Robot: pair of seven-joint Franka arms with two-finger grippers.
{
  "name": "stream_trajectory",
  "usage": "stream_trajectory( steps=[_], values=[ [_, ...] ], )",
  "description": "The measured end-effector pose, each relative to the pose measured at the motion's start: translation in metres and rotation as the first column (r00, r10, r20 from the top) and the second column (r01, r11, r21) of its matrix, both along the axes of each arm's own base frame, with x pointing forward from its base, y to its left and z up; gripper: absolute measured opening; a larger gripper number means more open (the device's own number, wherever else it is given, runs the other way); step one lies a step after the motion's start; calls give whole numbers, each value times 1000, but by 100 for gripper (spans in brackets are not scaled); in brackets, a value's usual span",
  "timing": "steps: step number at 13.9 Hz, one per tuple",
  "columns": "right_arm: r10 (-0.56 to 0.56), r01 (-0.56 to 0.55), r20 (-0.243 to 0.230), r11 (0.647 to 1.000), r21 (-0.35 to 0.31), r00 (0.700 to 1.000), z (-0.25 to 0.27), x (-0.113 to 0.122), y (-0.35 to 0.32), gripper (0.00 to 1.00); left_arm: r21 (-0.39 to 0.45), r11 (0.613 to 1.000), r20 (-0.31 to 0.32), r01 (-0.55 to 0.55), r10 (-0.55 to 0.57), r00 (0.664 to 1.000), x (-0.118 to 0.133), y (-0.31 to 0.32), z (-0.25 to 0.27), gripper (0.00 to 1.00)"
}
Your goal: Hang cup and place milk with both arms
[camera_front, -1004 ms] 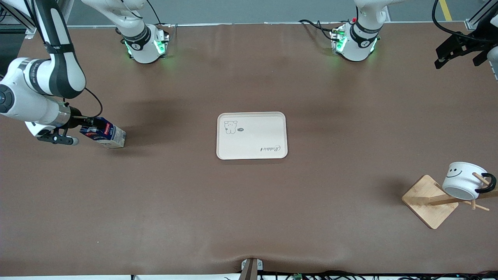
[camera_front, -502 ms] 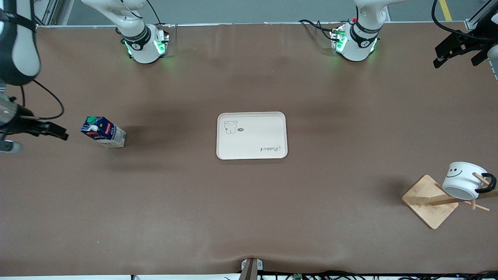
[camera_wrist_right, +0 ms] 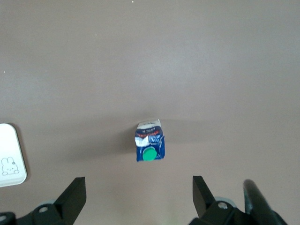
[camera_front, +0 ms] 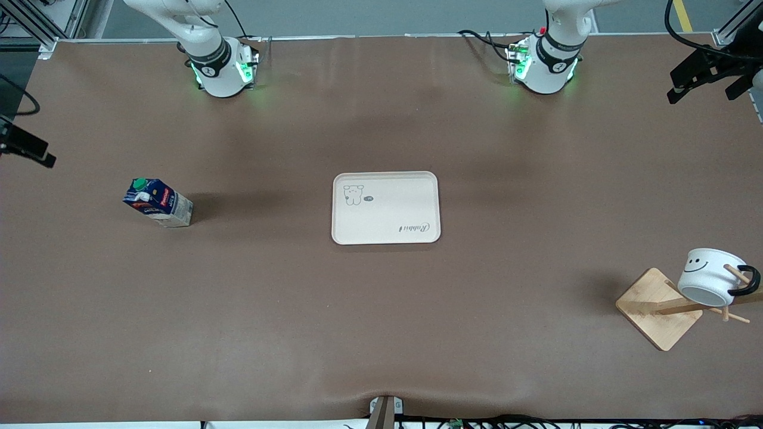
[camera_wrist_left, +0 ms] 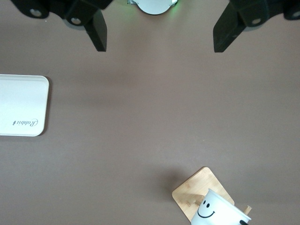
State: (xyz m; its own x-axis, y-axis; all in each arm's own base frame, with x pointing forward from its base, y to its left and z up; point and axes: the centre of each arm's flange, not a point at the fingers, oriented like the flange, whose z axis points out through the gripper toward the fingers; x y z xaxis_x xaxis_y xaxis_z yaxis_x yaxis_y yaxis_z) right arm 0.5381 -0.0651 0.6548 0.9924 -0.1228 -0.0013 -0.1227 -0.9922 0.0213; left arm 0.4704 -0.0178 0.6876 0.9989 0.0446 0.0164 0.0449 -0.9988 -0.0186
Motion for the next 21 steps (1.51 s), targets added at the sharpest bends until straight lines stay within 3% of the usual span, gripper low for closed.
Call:
stream_trajectory(
  steps=[3,9,21],
  values=[
    [2,-2,58,1000,-5,998,0,-25,2,100,0,1000,0,-1,1,1000,0,0,0,100],
    [2,-1,103,1000,-13,995,20,-27,1,100,0,1000,1,-1,1,1000,0,1,1,100],
    [4,-2,82,1000,-17,997,18,-19,1,100,1,1000,4,7,-7,1000,-4,-3,12,100]
  ],
)
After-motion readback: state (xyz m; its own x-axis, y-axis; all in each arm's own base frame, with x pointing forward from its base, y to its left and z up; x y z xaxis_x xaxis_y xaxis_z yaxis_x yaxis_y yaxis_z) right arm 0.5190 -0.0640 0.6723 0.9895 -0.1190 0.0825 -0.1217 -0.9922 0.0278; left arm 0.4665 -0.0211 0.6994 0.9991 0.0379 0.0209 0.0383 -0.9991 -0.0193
